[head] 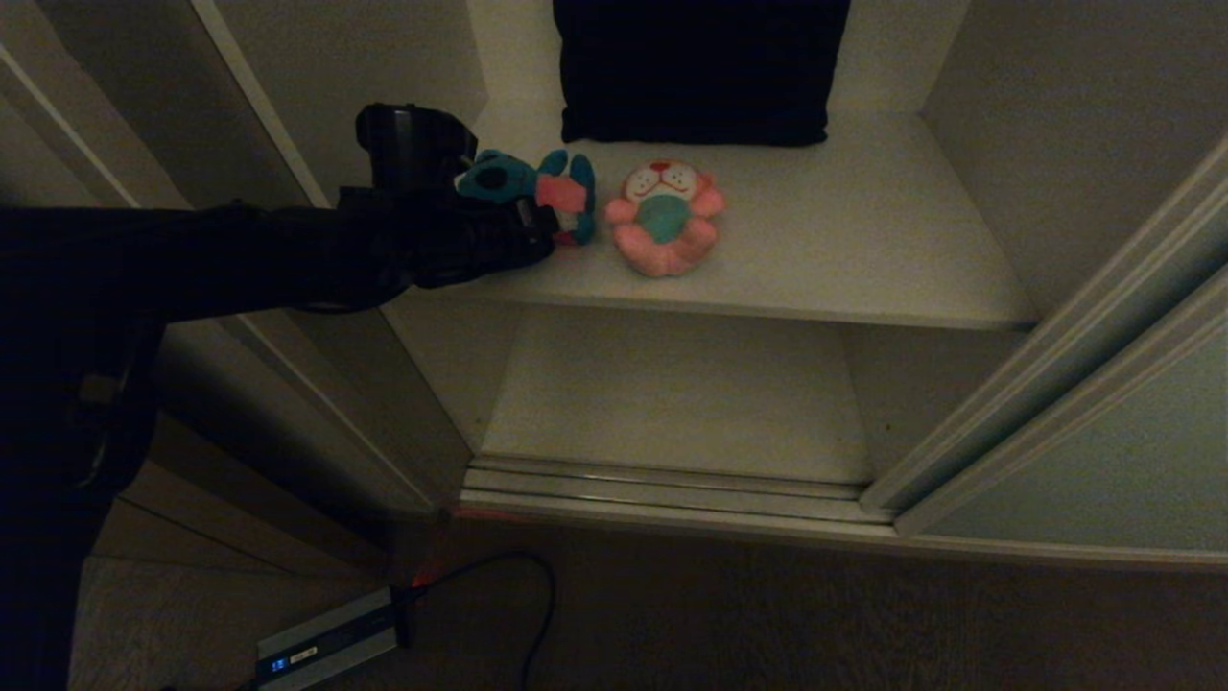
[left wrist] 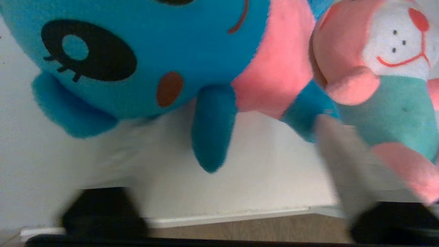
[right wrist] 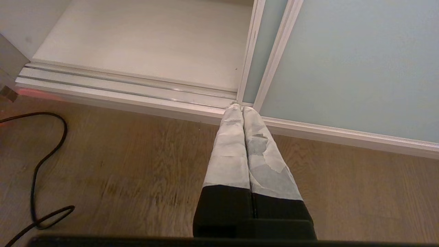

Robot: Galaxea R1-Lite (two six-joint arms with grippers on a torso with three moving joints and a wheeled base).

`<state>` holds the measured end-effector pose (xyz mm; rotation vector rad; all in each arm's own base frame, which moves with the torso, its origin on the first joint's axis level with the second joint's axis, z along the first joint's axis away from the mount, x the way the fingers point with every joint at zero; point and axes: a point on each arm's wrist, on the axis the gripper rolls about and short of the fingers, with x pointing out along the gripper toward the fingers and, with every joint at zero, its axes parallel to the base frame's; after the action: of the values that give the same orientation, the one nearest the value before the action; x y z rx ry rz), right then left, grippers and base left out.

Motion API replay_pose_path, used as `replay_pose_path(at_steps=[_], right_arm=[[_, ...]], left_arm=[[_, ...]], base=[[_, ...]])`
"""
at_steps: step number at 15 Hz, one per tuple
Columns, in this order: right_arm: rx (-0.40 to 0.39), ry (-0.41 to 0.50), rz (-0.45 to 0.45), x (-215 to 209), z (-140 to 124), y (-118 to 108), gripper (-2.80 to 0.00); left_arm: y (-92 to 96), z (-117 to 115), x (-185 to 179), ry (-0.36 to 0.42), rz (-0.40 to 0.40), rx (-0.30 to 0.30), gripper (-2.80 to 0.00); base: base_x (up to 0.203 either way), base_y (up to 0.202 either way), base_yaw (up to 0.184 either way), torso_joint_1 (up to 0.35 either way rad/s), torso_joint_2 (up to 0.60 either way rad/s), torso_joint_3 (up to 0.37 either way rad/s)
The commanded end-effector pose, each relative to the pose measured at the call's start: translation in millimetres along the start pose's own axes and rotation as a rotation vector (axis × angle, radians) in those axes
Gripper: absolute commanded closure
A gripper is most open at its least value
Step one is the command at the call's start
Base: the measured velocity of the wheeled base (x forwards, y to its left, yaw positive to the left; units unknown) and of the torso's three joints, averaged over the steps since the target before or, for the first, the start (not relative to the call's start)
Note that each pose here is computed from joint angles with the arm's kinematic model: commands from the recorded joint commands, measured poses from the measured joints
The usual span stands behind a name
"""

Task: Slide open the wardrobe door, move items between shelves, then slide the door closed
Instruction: Place the blue doll on the lower shelf

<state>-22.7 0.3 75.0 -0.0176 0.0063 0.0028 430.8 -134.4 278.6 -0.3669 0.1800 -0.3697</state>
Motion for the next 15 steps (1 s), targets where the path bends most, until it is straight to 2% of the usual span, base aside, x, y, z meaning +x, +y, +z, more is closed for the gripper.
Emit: replay_pose_path(at_steps=[1,10,13,15], right_arm=[[-0.001,0.005,0.0,0.3,-1.1,0.0,0.0],[-0.001,0.004,0.0,0.3,-1.0,0.0,0.0],[-0.001,0.006,0.0,0.4,-1.2,0.0,0.0],[-0.001,0.004,0.0,0.3,-1.3,0.0,0.0]], left_arm=[[1.1,-2.0,2.7,-0.003,-0.001,-0.003,0.0],[2.4,-4.0,7.1,-0.02,-0.007,0.011,0.0],[-5.6,1.7,0.8,-0.035,-0.014,0.017,0.0],[-18.4,16.5,-16.7,-0.05,-0.032,0.031,0.0]], base=[[0.0,0.0,0.0,0.0,0.0,0.0],[0.0,0.0,0.0,0.0,0.0,0.0],[0.0,0.0,0.0,0.0,0.0,0.0],[0.0,0.0,0.0,0.0,0.0,0.0]])
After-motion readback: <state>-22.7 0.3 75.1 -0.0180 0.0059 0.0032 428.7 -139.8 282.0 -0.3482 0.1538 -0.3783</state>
